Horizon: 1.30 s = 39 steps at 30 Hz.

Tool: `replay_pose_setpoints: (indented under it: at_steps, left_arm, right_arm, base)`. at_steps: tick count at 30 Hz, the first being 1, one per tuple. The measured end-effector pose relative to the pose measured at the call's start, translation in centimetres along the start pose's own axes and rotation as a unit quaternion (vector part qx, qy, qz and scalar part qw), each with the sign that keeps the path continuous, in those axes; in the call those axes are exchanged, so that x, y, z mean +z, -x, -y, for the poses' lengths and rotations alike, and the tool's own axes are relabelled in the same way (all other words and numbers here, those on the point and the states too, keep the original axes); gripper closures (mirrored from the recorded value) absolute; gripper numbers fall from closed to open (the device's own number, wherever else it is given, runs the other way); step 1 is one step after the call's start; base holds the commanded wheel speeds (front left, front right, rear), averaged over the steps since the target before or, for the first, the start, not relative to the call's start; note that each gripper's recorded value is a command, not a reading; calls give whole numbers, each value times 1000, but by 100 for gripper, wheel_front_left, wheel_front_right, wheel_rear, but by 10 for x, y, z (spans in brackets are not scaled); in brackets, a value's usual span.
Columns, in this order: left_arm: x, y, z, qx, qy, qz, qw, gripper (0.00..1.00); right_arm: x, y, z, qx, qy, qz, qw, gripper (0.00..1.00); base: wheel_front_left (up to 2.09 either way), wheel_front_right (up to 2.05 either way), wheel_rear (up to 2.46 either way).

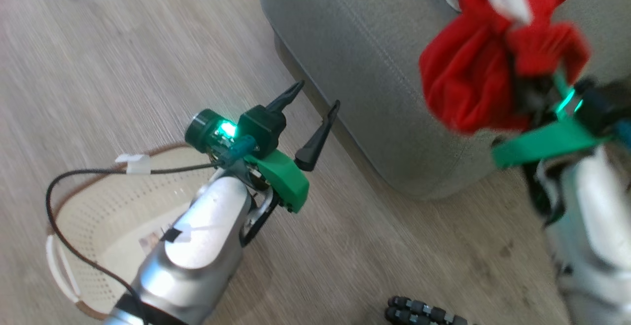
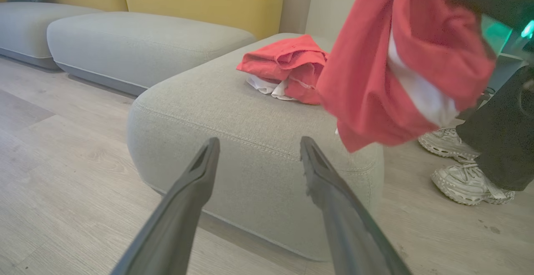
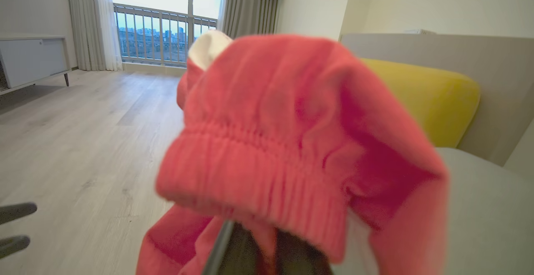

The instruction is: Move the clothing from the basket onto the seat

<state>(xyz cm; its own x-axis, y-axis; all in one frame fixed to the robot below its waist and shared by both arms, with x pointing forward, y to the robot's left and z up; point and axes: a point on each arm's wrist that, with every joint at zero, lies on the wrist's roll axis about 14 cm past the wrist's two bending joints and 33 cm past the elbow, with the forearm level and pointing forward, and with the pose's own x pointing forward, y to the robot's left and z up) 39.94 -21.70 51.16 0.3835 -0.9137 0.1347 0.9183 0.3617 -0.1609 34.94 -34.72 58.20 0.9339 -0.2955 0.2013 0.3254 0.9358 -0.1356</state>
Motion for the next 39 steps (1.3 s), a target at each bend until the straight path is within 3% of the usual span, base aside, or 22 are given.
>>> replay_pose_setpoints:
  at_steps: [17, 26, 30, 33, 39]
  left_arm:
    - [-72, 4, -57, 10, 26, -44, 999, 0]
    - [-122, 24, -89, 25, 45, -87, 995, 0]
    - [-141, 37, -104, 37, 55, -100, 993, 0]
    - [-153, 48, -115, 49, 57, -109, 991, 0]
    - [-175, 73, -137, 77, 64, -129, 987, 0]
  right_arm:
    - [87, -135, 56, -34, 155, 92, 983, 100]
    - [105, -200, 83, -83, 212, 83, 970, 100]
    - [97, -218, 99, -117, 221, 62, 966, 100]
    - [83, -223, 118, -156, 196, 46, 967, 100]
    - [20, -221, 147, -224, 146, -20, 964, 100]
  base:
    - [0, 0, 0]
    - [0, 0, 0]
    - [0, 0, 0]
    - [0, 0, 0]
    - [0, 0, 0]
